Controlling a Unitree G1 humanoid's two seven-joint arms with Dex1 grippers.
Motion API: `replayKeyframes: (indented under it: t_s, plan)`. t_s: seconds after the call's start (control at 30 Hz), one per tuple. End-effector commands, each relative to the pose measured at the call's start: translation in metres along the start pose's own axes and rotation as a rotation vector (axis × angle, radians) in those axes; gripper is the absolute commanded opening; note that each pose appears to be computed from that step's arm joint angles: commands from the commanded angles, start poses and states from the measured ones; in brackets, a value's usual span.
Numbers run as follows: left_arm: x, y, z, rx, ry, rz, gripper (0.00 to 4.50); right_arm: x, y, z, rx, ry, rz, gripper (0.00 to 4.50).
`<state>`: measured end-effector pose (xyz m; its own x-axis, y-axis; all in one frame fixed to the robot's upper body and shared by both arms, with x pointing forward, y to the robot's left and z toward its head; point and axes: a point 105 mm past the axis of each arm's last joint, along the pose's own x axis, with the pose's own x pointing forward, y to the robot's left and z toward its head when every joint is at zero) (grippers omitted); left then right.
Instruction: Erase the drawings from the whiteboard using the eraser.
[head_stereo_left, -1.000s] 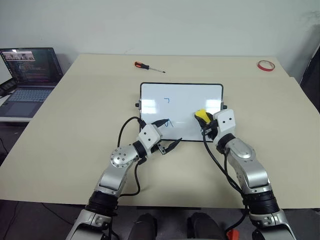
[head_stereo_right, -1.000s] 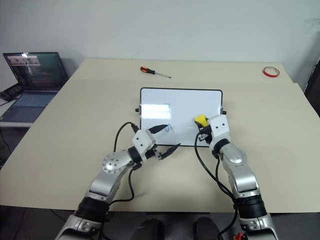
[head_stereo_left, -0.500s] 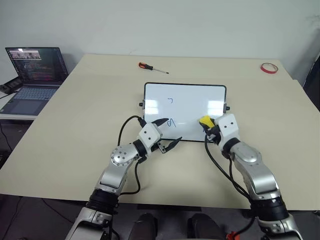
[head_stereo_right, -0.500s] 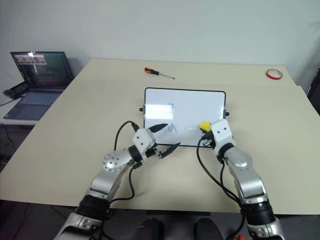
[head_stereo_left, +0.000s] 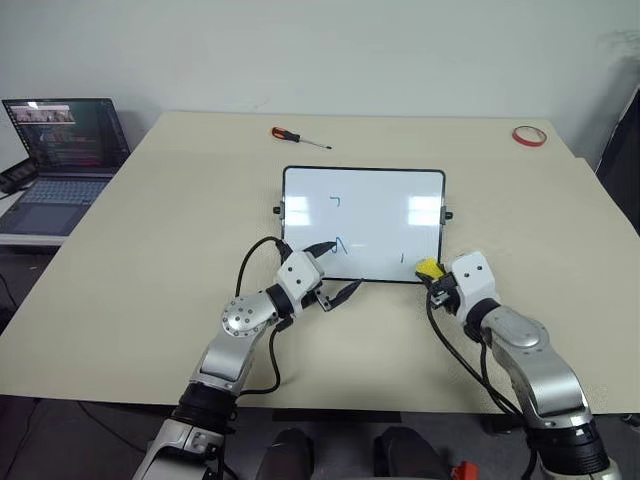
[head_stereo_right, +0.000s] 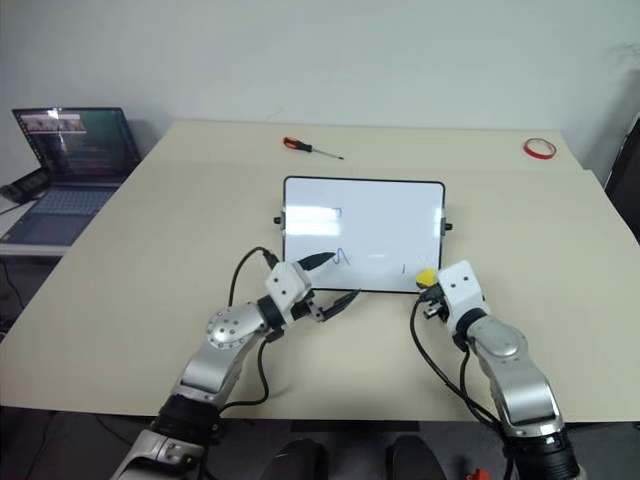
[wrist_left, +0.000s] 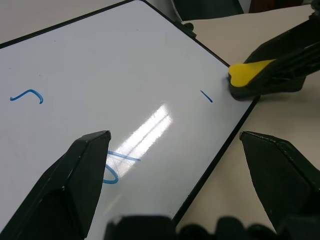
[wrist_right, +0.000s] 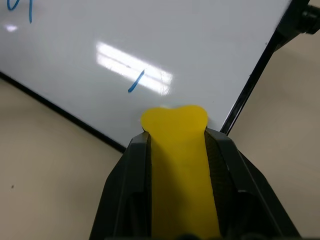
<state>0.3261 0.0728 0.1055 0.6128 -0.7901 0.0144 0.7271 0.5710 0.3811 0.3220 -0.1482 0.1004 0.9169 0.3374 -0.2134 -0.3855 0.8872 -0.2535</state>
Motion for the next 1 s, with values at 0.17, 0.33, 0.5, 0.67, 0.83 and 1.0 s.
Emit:
replayKeyframes:
  t_s: [0.17,0.33,0.5,0.67,0.83,1.0]
  plan:
    - [-0.001,-0.007,0.008,0.020,-0.045,-0.031,4.50,0.018,0.011,0.045,0.004,-0.215,0.025,1.16]
    - [-0.003,-0.005,0.008,0.027,-0.041,-0.027,4.50,0.027,0.026,0.039,-0.023,-0.190,0.078,1.16]
    - [-0.004,-0.003,0.009,0.034,-0.037,-0.018,4.50,0.023,0.019,-0.005,-0.099,0.010,0.074,1.16]
    - [-0.005,-0.003,0.010,0.033,-0.036,-0.012,4.50,0.013,-0.003,-0.018,-0.142,0.074,-0.007,1.16]
    - [-0.004,-0.005,0.011,0.029,-0.039,-0.012,4.50,0.002,-0.019,-0.028,-0.181,0.121,-0.047,1.16]
    - [-0.003,-0.002,0.011,0.030,-0.040,-0.012,4.50,-0.008,-0.018,-0.038,-0.193,0.162,-0.033,1.16]
